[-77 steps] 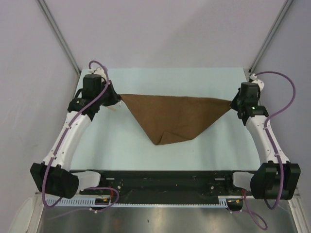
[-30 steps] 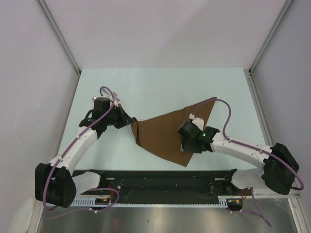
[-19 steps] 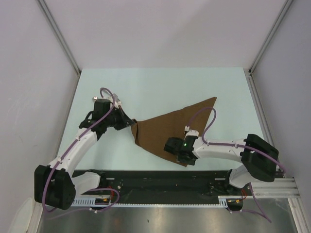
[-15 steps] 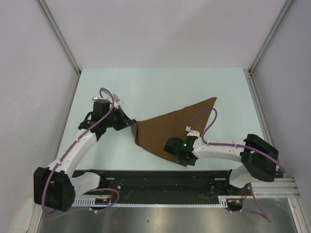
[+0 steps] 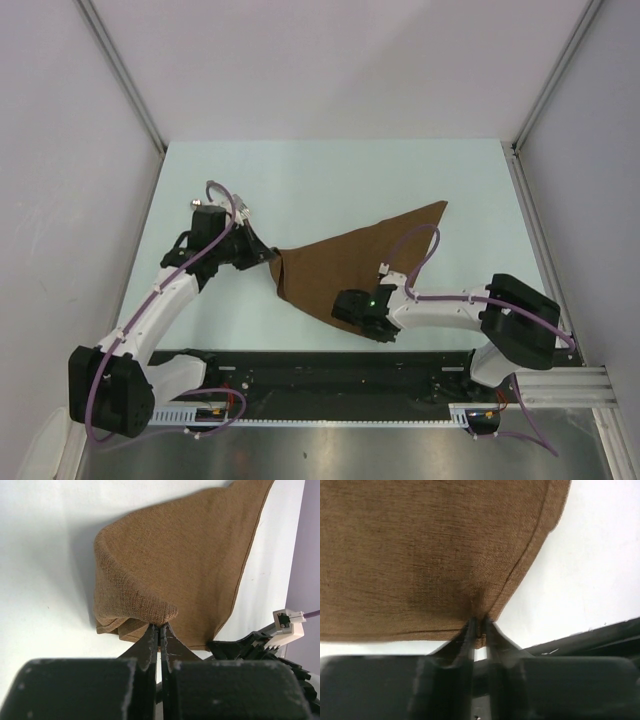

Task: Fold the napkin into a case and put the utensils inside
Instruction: Flatten out the crumpled napkin at the center of the board.

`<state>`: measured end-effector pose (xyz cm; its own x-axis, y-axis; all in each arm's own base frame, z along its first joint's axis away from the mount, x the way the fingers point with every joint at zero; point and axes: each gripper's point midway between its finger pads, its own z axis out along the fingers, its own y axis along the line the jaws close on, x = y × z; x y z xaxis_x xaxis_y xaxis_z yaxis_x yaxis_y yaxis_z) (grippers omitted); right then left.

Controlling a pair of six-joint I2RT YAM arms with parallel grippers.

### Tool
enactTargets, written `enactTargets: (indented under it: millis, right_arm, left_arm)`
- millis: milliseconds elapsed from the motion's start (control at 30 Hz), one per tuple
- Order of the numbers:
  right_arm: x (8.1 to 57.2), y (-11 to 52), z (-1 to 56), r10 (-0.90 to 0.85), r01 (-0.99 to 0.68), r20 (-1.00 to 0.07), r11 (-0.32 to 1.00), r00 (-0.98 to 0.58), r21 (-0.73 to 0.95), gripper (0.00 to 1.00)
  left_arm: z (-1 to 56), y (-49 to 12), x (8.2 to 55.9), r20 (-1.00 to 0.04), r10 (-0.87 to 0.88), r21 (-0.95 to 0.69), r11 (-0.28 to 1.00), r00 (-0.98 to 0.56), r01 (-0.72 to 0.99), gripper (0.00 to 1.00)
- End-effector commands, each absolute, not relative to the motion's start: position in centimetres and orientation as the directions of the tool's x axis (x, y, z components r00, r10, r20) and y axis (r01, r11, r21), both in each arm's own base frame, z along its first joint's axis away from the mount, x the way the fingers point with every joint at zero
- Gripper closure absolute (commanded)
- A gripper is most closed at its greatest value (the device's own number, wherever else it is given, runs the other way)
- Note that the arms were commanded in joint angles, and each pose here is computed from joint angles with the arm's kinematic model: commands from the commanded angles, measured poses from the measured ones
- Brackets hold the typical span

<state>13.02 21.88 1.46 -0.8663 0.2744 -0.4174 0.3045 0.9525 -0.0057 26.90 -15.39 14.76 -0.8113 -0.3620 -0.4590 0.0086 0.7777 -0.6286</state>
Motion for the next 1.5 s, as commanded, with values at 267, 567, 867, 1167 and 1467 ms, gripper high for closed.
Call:
enactTargets:
  millis: [267, 567, 867, 1167, 1467]
  right_arm:
    - [25.3, 16.9, 21.6, 0.246, 0.098, -0.848, 0.969, -0.468, 0.227, 1.00]
    - [26.8, 6.4, 42.1, 0.228, 0.033, -0.974, 0.973, -0.008, 0.227, 1.00]
    - [16.7, 1.8, 55.9, 0.247, -0.166, -0.900, 0.966, 0.358, 0.199, 1.00]
    - [15.7, 0.5, 56.0, 0.257, -0.129, -0.896, 0.966, 0.363, 0.225, 1.00]
    - [26.2, -0.3, 50.3, 0.029, 0.302, -0.971, 0.948, 0.236, 0.102, 1.00]
  left_arm:
    - [20.9, -16.6, 29.0, -0.632, -0.278, -0.582, 0.786, -0.723, 0.207, 1.00]
    - [35.5, -22.0, 28.1, -0.879, -0.170, -0.431, 0.681, -0.446, 0.592, 1.00]
    - [51.2, -21.1, 18.0, -0.958, -0.285, -0.114, 0.442, 0.019, 0.890, 1.00]
    - [51.6, -21.9, 18.3, -0.939, -0.340, -0.198, 0.386, -0.061, 0.901, 1.00]
    - [41.9, -25.4, 31.7, -0.839, -0.287, -0.538, 0.574, -0.463, 0.618, 1.00]
